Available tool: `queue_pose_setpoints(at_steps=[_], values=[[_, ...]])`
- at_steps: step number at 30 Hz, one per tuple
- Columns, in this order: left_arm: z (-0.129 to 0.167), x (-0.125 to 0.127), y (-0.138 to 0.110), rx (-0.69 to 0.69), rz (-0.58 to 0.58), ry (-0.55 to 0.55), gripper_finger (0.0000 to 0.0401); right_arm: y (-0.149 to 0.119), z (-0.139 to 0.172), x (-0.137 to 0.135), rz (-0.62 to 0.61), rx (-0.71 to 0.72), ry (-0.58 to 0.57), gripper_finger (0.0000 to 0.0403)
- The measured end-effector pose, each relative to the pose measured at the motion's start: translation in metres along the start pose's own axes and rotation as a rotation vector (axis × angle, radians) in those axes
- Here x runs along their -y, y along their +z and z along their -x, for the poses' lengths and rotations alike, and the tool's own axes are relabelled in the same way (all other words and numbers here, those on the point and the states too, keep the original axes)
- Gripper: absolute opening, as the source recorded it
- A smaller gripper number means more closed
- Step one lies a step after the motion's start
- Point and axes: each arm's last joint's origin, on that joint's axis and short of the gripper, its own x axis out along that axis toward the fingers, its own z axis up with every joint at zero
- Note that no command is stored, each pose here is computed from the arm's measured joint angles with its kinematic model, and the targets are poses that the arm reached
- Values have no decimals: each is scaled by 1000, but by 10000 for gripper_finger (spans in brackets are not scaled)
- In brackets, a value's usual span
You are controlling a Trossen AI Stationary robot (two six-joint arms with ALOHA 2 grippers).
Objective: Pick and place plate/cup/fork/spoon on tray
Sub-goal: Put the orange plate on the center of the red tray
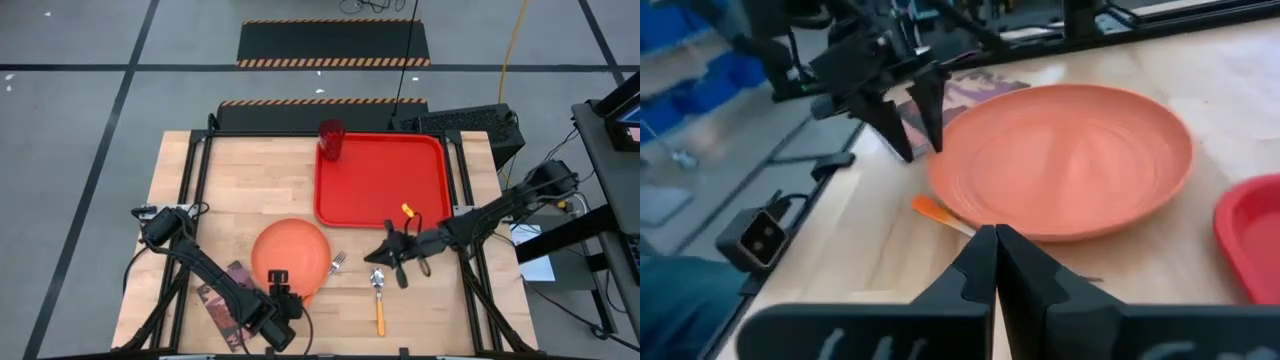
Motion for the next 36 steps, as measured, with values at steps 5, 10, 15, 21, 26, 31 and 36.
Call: queue_pose_setpoints(at_steps=[5, 10, 15, 21, 26, 31, 36], values=[[-15, -6, -14, -54, -40, 14, 143, 14, -24, -21, 80, -72, 15, 0], [-22, -9, -21, -75, -97, 29, 75, 21, -42, -34, 153, -139, 13, 0], [-16, -9, -17, -72, -211, 56, 14, 22, -53, -37, 292, -224, -50, 0], [7, -15, -4, -143, -355, 82, 13, 17, -66, -39, 355, -431, -154, 10], [32, -21, 12, -174, -444, 89, 14, 29, -79, -50, 432, -450, -173, 44], [54, -20, 21, -172, -579, 76, 8, 33, -80, -64, 571, -453, -187, 87], [67, -21, 26, -176, -663, 68, 16, 29, -75, -74, 711, -455, -229, 137]])
